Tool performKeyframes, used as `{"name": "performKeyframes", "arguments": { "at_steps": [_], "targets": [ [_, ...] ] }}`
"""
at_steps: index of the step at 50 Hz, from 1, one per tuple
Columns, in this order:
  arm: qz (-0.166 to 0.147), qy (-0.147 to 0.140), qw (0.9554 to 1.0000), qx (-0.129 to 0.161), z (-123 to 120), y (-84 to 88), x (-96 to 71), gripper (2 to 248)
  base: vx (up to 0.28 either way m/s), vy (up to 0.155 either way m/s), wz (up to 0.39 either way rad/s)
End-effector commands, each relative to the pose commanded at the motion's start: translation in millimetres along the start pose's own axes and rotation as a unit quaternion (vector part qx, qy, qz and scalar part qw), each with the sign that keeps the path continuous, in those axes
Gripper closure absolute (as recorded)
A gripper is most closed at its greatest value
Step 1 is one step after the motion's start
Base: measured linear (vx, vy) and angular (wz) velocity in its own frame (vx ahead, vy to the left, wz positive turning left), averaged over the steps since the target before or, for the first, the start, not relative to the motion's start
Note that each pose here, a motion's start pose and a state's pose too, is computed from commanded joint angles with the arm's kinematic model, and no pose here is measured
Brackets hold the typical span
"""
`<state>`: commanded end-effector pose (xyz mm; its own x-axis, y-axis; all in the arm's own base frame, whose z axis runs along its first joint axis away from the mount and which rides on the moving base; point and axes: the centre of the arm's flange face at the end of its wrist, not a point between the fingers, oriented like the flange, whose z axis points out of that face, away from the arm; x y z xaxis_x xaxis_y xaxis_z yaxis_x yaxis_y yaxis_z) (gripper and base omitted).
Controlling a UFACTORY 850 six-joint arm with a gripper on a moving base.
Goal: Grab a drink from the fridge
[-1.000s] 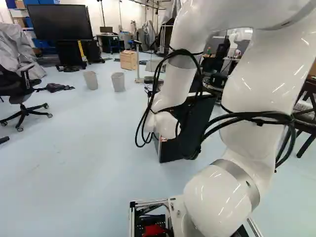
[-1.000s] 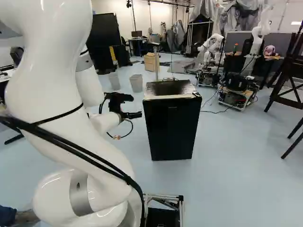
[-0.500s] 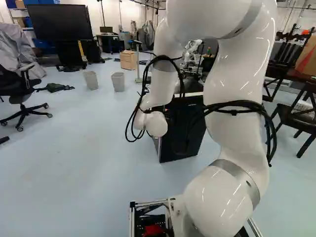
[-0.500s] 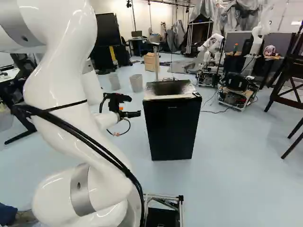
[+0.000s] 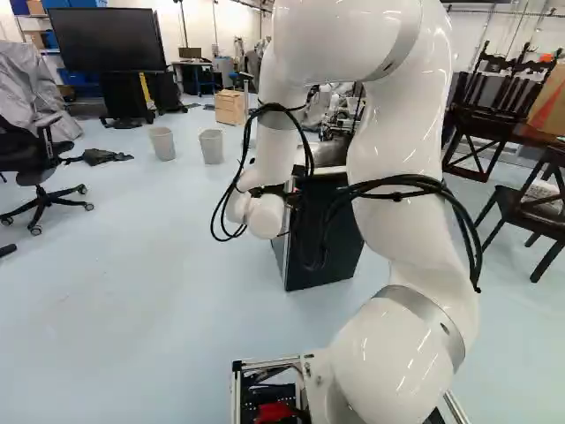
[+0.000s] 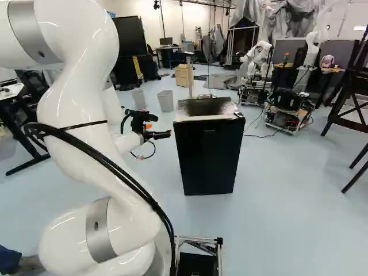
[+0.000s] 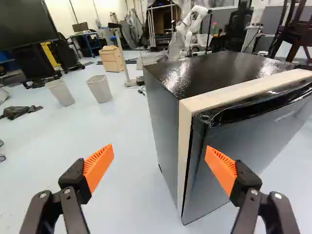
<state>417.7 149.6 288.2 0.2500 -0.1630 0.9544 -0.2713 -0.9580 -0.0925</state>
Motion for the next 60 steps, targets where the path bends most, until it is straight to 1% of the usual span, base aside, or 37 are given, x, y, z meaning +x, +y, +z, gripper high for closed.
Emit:
{"name": "performKeyframes", "arguments": {
  "at_steps": [13,24,30,36,60],
  "targets": [
    [0.017,0.009,0.9989,-0.042,0.5,6.0,1.4,3,0.000,0.000,0.000],
    [0.031,0.015,0.9963,-0.078,-0.4,12.5,2.1,3,0.000,0.000,0.000],
    [0.037,0.019,0.9949,-0.092,-0.8,14.2,2.4,3,0.000,0.000,0.000],
    [0.040,0.020,0.9940,-0.099,-0.1,13.6,2.4,3,0.000,0.000,0.000],
    [0.050,0.024,0.9923,-0.111,8.3,3.1,2.0,3,0.000,0.000,0.000]
  ]
}}
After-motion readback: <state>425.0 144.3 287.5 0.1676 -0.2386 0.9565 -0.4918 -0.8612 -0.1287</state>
